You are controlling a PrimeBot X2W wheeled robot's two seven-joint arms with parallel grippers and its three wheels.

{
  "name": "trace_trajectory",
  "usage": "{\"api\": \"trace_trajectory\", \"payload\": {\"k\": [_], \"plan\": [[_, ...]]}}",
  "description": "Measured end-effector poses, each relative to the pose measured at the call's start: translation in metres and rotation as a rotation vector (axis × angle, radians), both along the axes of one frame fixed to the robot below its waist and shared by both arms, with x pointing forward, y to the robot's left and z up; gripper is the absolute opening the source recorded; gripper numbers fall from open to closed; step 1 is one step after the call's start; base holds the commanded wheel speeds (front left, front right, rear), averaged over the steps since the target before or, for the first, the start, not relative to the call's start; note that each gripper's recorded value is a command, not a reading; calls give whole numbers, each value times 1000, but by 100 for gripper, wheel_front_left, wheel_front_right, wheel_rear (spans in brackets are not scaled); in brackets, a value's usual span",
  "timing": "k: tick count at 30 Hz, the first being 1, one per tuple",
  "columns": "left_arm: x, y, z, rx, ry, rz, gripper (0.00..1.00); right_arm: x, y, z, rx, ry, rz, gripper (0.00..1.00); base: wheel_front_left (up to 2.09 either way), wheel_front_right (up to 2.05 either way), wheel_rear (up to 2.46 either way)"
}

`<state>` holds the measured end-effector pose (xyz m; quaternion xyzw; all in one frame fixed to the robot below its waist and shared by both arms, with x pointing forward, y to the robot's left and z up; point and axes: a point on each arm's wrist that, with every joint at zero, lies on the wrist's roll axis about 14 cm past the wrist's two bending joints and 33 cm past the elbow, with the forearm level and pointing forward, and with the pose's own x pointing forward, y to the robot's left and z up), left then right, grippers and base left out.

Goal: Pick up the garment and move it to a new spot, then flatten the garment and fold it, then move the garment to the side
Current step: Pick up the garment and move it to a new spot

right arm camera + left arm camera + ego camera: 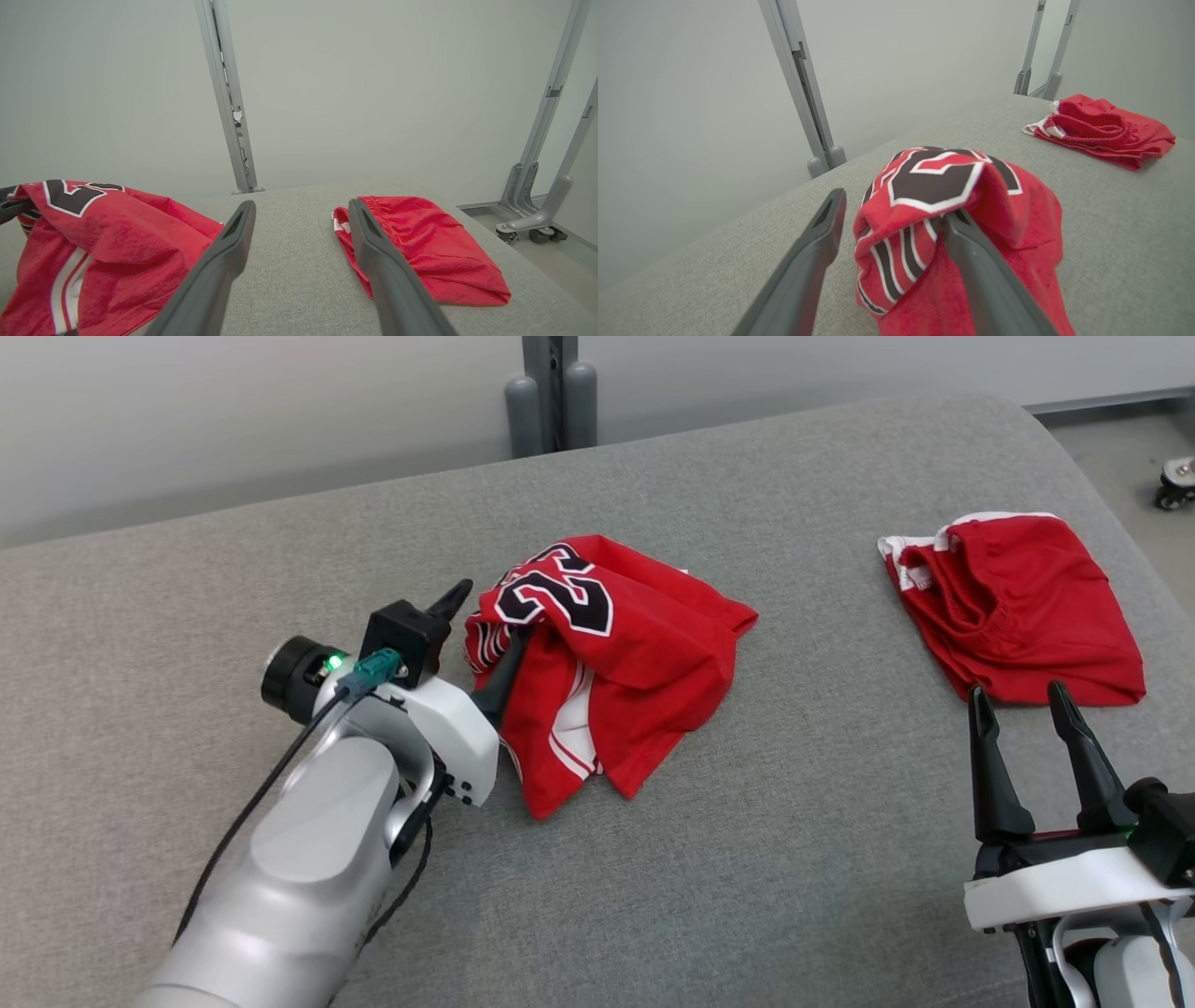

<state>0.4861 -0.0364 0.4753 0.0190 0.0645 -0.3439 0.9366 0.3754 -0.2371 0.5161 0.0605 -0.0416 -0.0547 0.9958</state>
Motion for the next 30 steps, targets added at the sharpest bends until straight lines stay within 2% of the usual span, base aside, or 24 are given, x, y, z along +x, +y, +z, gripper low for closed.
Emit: {"api": "trace_trajectory", "payload": {"k": [6, 15, 22, 30], "plan": [[-10, 19, 7, -59, 1, 69, 100, 3, 8, 6, 4, -19, 24, 100, 0, 0, 0], [-31, 69, 34, -166, -66, 238, 100, 4, 20, 13, 6, -44, 61, 100, 0, 0, 0], [-58, 111, 33, -283, -40, 420, 100, 3, 38, 13, 21, -46, 111, 100, 0, 0, 0], [-92, 144, 28, -333, -37, 562, 100, -4, 51, 3, 41, -28, 149, 100, 0, 0, 0]]}}
